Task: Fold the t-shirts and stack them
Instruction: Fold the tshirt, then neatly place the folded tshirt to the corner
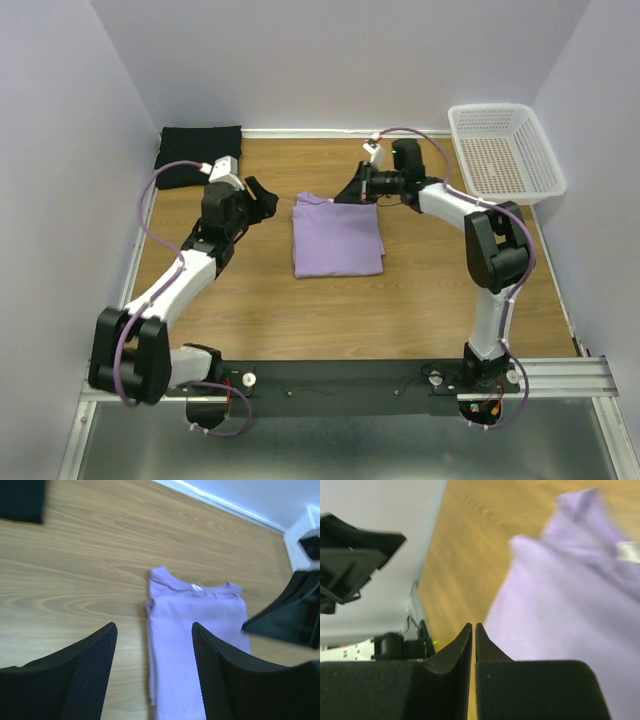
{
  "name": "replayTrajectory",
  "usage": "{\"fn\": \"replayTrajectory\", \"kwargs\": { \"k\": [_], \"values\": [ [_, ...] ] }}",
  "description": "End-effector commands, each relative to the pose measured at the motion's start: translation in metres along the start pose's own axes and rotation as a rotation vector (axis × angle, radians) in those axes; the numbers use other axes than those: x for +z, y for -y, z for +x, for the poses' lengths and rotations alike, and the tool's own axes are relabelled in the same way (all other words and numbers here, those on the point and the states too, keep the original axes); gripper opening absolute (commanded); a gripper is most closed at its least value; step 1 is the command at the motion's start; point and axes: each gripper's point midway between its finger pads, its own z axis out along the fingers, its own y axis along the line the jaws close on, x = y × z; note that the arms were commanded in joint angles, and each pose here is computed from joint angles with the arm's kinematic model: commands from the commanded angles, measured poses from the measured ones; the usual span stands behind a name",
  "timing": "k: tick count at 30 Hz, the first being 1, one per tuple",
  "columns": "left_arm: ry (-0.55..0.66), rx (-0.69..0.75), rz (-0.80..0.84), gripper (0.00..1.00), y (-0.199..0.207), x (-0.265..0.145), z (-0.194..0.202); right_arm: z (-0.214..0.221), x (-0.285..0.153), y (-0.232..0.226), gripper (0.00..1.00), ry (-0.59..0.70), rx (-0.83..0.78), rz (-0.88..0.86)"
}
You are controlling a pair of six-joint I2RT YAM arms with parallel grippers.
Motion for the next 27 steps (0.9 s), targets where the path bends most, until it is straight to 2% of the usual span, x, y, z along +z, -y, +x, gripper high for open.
{"fn": "replayTrajectory", "kwargs": {
  "k": [1,4,13,21,27],
  "values": [
    [-0.036,-0.098,0.291,0.66,0.055,0.025,0.003,0.005,-0.025,0.046,0.13,0.026,0.053,0.087],
    [-0.115,-0.125,0.311,0.48,0.058,0.046,0.026,0.004,-0.036,0.069,0.13,0.042,0.075,0.118],
    [-0.226,-0.116,0.329,0.27,0.061,0.085,0.070,0.001,-0.042,0.127,0.13,0.053,0.133,0.167],
    [-0.322,-0.198,0.215,0.23,0.024,0.132,0.112,0.009,-0.038,0.147,0.13,0.044,0.153,0.197],
    [-0.371,-0.254,0.183,0.22,0.013,0.142,0.124,0.006,-0.042,0.142,0.13,0.051,0.139,0.203]
  ]
}}
